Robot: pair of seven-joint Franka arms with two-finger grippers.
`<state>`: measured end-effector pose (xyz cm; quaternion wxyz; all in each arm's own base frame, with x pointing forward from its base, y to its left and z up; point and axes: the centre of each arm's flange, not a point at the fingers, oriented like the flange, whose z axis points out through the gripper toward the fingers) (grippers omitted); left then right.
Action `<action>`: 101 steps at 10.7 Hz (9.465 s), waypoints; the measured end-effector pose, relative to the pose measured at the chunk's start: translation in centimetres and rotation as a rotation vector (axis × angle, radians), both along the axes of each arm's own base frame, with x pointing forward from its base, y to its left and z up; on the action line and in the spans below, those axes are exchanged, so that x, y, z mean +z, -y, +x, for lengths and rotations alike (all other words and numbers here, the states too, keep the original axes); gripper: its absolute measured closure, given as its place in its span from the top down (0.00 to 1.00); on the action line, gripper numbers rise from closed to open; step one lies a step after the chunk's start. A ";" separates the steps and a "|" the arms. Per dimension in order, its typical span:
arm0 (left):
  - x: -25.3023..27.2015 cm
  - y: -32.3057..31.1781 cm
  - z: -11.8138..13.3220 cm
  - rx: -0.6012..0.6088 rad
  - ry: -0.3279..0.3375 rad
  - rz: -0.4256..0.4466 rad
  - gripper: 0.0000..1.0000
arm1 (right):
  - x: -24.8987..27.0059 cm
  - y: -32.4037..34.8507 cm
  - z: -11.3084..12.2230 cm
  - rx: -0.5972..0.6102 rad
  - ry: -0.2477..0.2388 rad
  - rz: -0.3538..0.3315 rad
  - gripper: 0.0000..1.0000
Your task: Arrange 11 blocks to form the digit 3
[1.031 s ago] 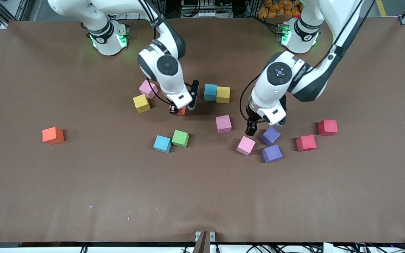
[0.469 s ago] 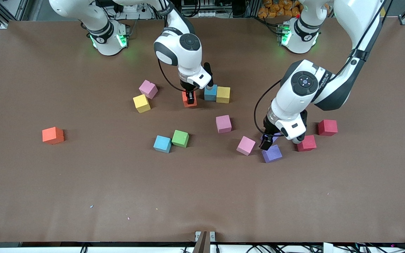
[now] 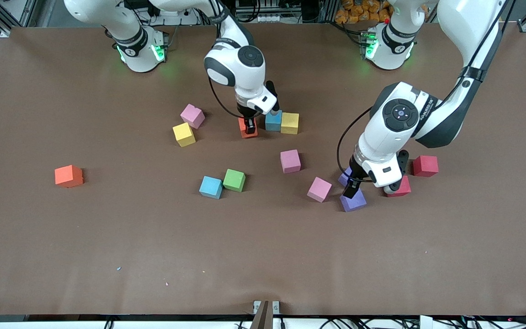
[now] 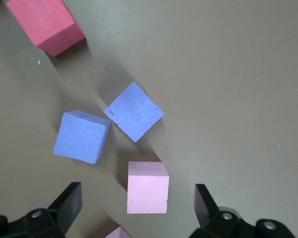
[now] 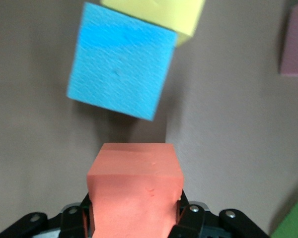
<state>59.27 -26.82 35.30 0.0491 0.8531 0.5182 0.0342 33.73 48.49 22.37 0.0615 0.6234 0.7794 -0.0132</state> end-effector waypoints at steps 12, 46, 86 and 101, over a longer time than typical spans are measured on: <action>-3.9 0.5 0.0 -0.219 -0.061 0.007 1.00 | -1.7 -2.0 -0.7 -0.065 0.005 0.005 0.60; -11.4 15.9 -7.3 -0.772 -0.087 0.076 1.00 | 15.0 15.8 20.9 -0.085 -0.014 -0.075 1.00; -15.6 29.2 -19.3 -1.125 -0.127 0.040 0.56 | 0.3 17.1 24.4 -0.548 -0.045 0.212 1.00; -14.8 30.0 -20.0 -1.093 -0.116 0.042 1.00 | -2.6 16.9 24.3 -0.464 -0.059 0.197 0.99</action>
